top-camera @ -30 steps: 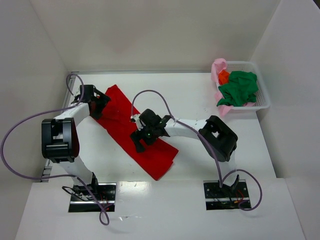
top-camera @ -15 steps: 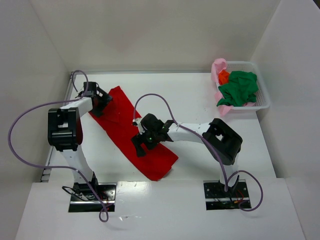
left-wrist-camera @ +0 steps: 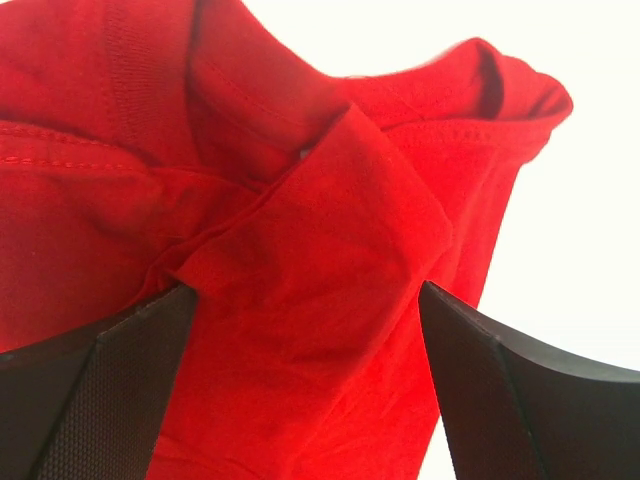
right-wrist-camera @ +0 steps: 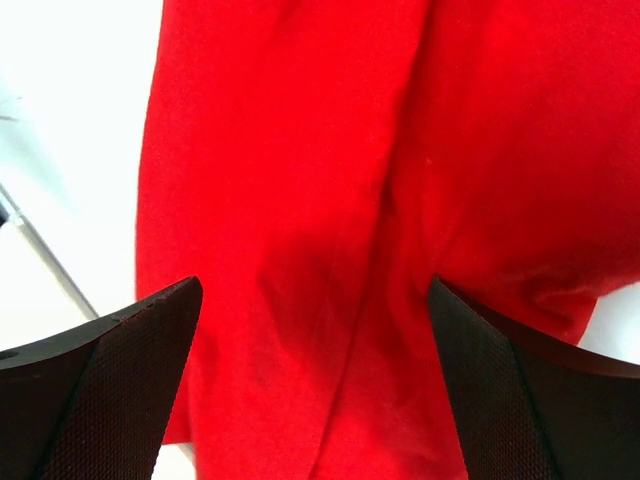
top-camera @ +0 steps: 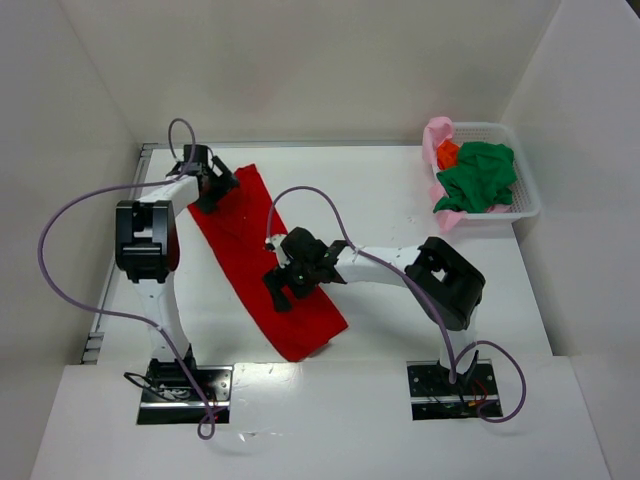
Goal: Fold and stack the t-shirts
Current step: Rotate the tshirt 90 degrees
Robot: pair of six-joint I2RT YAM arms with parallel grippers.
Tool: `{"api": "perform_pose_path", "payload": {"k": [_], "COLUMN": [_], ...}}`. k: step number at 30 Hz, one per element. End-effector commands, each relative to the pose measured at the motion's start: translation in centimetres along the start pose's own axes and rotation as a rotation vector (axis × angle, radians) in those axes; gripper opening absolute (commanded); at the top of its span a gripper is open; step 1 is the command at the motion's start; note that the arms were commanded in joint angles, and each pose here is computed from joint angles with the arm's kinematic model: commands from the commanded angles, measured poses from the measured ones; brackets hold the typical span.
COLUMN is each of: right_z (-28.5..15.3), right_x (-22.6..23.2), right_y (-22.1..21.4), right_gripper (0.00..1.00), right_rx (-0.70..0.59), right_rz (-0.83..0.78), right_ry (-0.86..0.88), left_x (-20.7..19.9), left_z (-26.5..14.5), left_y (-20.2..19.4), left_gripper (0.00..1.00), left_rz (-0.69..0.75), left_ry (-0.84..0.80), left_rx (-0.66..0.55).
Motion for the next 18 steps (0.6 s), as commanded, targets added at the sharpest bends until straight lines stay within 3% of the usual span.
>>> {"api": "perform_pose_path", "payload": {"k": [1,8,18], "right_z": [-0.9,-3.2,-11.0], "right_x": [0.1,0.0,-4.0], "right_y": [0.2,1.7,4.2], "right_gripper": [0.99,0.99,0.99], "right_rx": [-0.029,-0.160,-0.420], "right_rz": [-0.030,0.044,0.233], "right_ry": [-0.064,-0.107,-0.273], "left_x": [-1.1,-7.5,-14.6], "left_z": [2.4,3.3,2.0], "left_y": [-3.3,-5.7,-9.8], "left_gripper": [1.00,1.00,1.00], "left_rz": [0.134,0.369,0.514], "left_ry": [-0.041,-0.199,-0.402], "left_rx": [0.136,0.228,0.295]}}
Point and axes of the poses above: each gripper's point midway between its finger pads, its own z axis out along the fingers, its own x axis along the line the jaws close on, y = z × x, the point moved 10 cm from there along -z, back along the fingers, and after that the axes turned 3 degrees about z, right-handed, at the moved point
